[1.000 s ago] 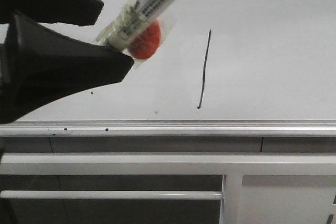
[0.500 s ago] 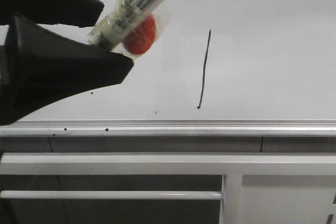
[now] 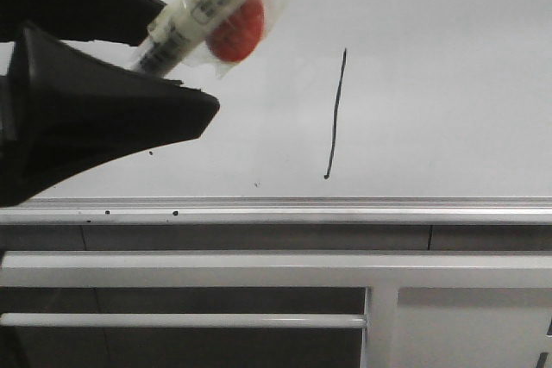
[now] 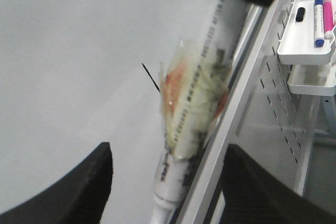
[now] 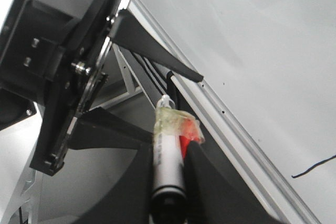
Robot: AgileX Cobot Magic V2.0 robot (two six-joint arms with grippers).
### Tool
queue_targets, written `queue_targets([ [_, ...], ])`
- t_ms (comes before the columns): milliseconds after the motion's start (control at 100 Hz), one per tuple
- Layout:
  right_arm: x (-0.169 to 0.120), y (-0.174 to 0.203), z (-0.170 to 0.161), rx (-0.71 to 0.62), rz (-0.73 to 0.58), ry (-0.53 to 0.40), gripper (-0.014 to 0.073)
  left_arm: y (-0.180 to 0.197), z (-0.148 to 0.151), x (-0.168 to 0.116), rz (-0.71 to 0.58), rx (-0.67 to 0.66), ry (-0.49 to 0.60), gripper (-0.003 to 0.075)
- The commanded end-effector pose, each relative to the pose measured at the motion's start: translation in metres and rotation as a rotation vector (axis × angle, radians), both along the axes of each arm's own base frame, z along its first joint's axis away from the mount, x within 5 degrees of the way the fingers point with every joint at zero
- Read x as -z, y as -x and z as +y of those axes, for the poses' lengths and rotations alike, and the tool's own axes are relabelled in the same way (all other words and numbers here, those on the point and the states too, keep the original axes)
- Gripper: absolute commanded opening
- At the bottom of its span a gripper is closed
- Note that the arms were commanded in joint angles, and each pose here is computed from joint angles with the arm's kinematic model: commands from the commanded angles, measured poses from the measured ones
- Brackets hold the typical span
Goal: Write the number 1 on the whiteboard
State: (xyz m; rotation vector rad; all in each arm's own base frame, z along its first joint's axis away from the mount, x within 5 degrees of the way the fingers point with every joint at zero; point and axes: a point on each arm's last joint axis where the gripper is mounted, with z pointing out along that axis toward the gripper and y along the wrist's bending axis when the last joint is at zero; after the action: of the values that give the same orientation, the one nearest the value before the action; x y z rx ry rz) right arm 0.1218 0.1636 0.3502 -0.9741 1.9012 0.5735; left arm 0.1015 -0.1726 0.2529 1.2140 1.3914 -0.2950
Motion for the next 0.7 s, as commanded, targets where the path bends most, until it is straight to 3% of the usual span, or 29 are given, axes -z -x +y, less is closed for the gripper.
queue_targets([
  [0, -0.0228, 0.0002, -0.0044, 0.012, -0.085, -0.094, -0.0043, -0.0026, -0.0027, -0.0167, -0.051, -0.021, 0.075, 0.042],
  [180, -0.0205, 0.0005, -0.0046, 0.011, -0.07, -0.075, -0.0043, -0.0027, -0.0027, -0.0168, -0.052, -0.022, 0.076, 0.0415],
  [250, -0.0205, 0.0005, -0.0046, 0.011, -0.07, -0.075, -0.0043, -0.0027, -0.0027, -0.0168, -0.052, -0.022, 0.076, 0.0369],
  [320, -0.0206, 0.0006, -0.0045, 0.011, -0.066, -0.078, -0.0043, -0.0027, -0.0027, -0.0168, -0.052, -0.022, 0.076, 0.0262],
  [400, -0.0206, 0.0007, -0.0044, 0.011, -0.064, -0.079, -0.0043, -0.0027, -0.0027, -0.0168, -0.052, -0.022, 0.076, 0.0063],
  [450, -0.0206, 0.0008, -0.0044, 0.011, -0.062, -0.081, -0.0043, -0.0027, -0.0027, -0.0168, -0.052, -0.022, 0.076, -0.0024],
  [690, -0.0214, 0.0006, -0.0041, 0.012, -0.065, -0.09, -0.0043, -0.0028, -0.0026, -0.0169, -0.053, -0.023, 0.077, -0.002],
])
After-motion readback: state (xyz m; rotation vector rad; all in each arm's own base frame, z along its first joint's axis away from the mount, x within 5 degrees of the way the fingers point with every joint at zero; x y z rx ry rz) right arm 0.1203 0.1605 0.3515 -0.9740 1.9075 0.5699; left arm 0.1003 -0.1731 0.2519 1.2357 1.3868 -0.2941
